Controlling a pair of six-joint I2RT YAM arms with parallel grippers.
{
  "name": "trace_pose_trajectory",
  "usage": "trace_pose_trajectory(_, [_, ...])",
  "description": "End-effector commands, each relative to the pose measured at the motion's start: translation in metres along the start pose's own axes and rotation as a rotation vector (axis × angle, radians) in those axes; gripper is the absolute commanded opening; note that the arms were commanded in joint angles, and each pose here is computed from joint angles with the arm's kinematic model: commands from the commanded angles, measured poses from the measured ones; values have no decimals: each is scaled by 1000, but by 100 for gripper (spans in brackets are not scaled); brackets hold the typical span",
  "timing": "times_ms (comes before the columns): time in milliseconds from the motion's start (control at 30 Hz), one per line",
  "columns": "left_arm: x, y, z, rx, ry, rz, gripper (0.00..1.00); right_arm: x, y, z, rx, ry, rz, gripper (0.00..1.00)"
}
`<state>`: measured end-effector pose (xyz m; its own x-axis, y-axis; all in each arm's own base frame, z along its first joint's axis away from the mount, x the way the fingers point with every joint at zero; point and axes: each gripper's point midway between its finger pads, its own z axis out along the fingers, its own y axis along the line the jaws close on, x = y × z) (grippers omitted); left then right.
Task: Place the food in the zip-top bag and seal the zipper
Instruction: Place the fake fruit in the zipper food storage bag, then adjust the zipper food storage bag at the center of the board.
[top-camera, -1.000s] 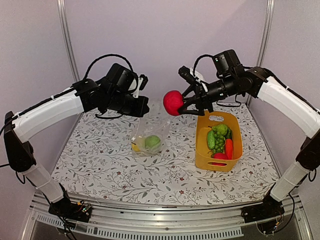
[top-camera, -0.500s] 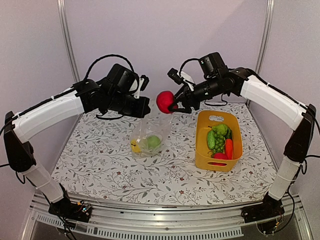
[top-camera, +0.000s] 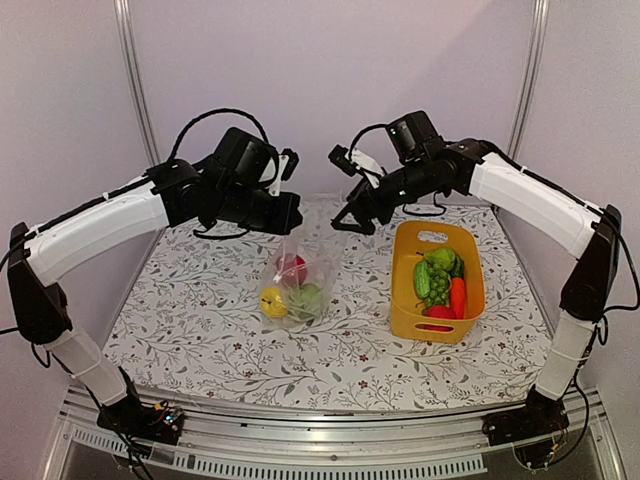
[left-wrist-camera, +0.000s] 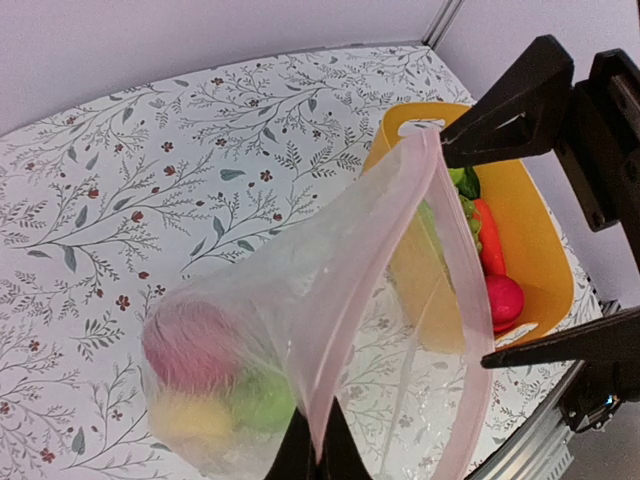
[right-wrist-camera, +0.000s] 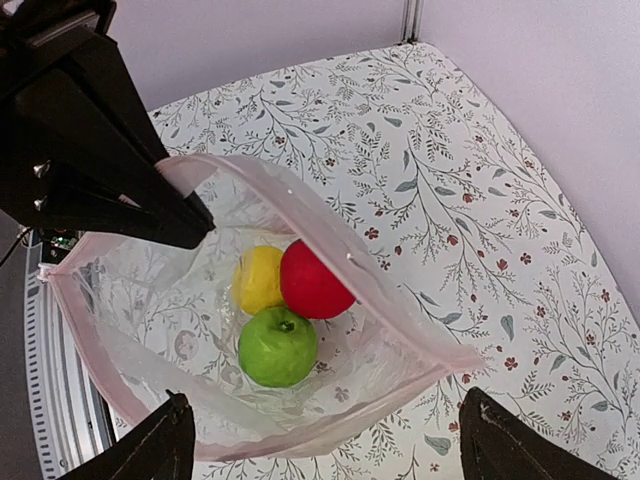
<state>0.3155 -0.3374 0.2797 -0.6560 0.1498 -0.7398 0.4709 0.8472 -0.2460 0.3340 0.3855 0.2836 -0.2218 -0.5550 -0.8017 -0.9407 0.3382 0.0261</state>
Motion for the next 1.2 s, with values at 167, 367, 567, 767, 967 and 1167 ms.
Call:
trace_pose_trajectory(167, [-4,1,-8,-16,-25,45,0,6,50,-35,-158,-48,-241,73])
trace_pose_trajectory(367, [-6,5,-12,-30,-23,78,0,11,71,-45,-184,-51,-351,68])
trace_pose_trajectory(567, [-8,5,-15,-24,-21,78,0,15,86,-24,-78,7,-558,68])
trace_pose_trajectory(767, [-2,0,-9,14,8,69,0,5,103,-2,14,20,-718,63])
trace_pose_trajectory(967, [-1,-6,-8,56,18,60,0,21,102,21,35,86,-779,55])
trace_pose_trajectory(1167, [-5,-2,-17,71,5,52,0,35,103,30,20,121,-823,48])
